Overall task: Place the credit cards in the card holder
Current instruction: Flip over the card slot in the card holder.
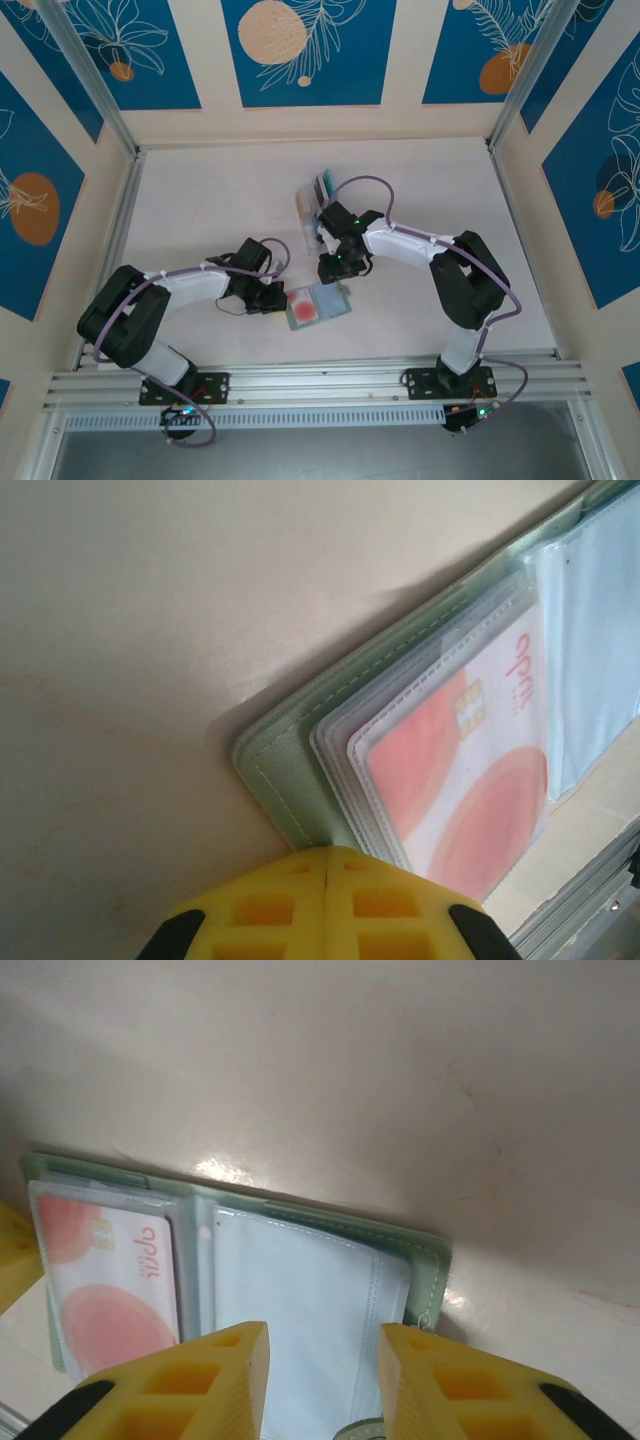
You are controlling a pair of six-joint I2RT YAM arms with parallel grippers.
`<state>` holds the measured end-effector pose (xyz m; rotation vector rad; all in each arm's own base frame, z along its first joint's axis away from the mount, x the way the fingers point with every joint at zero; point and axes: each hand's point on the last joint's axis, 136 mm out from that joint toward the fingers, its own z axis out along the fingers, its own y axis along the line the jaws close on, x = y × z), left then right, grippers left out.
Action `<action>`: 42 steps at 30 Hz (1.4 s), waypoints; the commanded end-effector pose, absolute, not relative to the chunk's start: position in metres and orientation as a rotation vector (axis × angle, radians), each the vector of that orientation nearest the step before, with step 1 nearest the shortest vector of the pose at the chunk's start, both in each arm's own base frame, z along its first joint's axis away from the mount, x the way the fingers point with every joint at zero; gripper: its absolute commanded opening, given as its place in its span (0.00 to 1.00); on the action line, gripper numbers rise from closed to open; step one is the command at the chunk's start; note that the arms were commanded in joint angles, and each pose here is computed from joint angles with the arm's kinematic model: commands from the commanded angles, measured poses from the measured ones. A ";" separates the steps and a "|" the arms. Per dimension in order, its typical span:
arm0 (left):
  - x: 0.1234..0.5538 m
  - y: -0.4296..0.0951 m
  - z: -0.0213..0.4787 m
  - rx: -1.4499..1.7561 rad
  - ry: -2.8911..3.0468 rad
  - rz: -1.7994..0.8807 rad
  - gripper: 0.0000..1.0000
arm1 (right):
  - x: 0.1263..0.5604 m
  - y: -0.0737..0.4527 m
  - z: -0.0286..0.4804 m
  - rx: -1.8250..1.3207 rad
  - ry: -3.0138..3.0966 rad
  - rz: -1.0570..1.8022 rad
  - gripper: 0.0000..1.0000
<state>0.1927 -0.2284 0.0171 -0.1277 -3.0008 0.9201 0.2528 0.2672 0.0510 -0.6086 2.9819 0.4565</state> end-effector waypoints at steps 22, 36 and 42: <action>0.189 -0.227 0.009 -0.177 -3.015 0.865 0.00 | 0.234 0.264 0.003 -0.711 3.035 0.179 0.37; 0.188 -0.226 0.005 -0.180 -3.012 0.858 0.00 | 0.221 0.269 0.010 -0.683 3.028 0.255 0.06; 0.186 -0.224 0.000 -0.179 -3.011 0.841 0.00 | 0.224 0.277 0.030 -0.659 3.002 0.379 0.00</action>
